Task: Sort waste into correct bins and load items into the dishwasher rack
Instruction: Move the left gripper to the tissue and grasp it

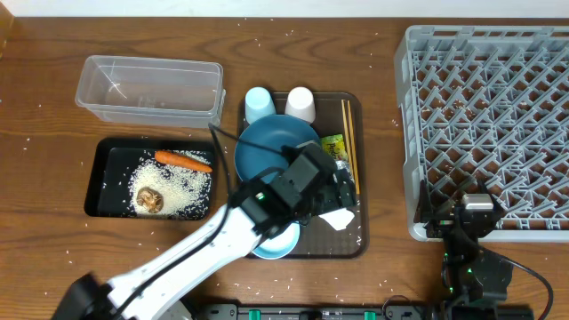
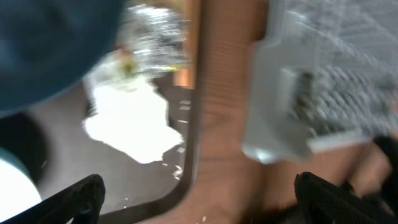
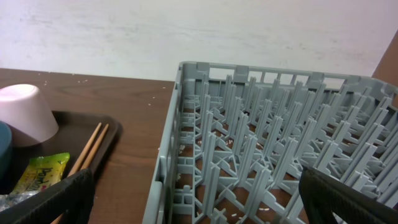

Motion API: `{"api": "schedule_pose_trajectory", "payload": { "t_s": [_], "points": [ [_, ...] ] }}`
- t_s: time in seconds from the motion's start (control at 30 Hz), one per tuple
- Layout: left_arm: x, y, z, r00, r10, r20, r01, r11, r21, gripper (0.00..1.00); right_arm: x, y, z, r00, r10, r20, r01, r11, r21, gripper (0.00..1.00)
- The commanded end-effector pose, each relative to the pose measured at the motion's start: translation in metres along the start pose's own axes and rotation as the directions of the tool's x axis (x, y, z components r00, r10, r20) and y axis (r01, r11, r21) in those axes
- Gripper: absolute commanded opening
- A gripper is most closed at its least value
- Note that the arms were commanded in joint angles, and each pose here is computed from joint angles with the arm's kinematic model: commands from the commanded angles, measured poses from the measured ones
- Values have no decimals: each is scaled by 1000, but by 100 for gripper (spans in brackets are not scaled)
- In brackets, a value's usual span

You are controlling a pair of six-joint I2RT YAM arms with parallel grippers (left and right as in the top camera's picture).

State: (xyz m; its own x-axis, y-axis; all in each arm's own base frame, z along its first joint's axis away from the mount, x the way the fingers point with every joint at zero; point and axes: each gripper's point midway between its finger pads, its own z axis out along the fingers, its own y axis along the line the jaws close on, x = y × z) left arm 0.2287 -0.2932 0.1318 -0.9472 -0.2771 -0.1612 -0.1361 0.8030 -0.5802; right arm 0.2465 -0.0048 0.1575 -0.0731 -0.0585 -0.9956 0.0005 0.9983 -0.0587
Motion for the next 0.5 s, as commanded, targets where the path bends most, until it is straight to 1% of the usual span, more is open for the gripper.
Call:
{"api": "schedule_pose_trajectory", "payload": {
  "t_s": [0.0, 0.13, 0.2, 0.23, 0.27, 0.33, 0.4, 0.47],
  "points": [
    [-2, 23, 23, 949, -313, 43, 316, 944, -96, 98, 1, 1, 0, 1000, 1, -4, -1, 1000, -4, 99],
    [17, 32, 43, 862, -507, -29, 496, 853, -164, 98, 1, 1, 0, 1000, 1, -4, -1, 1000, -4, 99],
    [26, 33, 48, 823, -564, -67, 545, 817, -189, 98, 1, 1, 0, 1000, 1, -4, -1, 1000, -4, 99],
    [27, 32, 50, 818, -570, -72, 550, 813, -192, 96, 1, 2, 0, 1000, 1, -4, -1, 1000, -4, 99],
    [27, 32, 51, 819, -570, -72, 550, 813, -190, 86, 1, 1, 0, 1000, 1, -4, -1, 1000, -4, 99],
    [25, 33, 51, 821, -568, -63, 549, 814, -188, 77, 1, 1, 0, 1000, 1, -4, -1, 1000, -4, 99],
    [24, 33, 52, 822, -567, -55, 550, 814, -187, 75, 1, 2, 0, 1000, 1, -4, -1, 1000, -4, 99],
    [22, 35, 52, 828, -560, -31, 546, 817, -185, 75, 1, 2, 0, 1000, 1, -4, -1, 1000, -4, 99]
  ]
}}
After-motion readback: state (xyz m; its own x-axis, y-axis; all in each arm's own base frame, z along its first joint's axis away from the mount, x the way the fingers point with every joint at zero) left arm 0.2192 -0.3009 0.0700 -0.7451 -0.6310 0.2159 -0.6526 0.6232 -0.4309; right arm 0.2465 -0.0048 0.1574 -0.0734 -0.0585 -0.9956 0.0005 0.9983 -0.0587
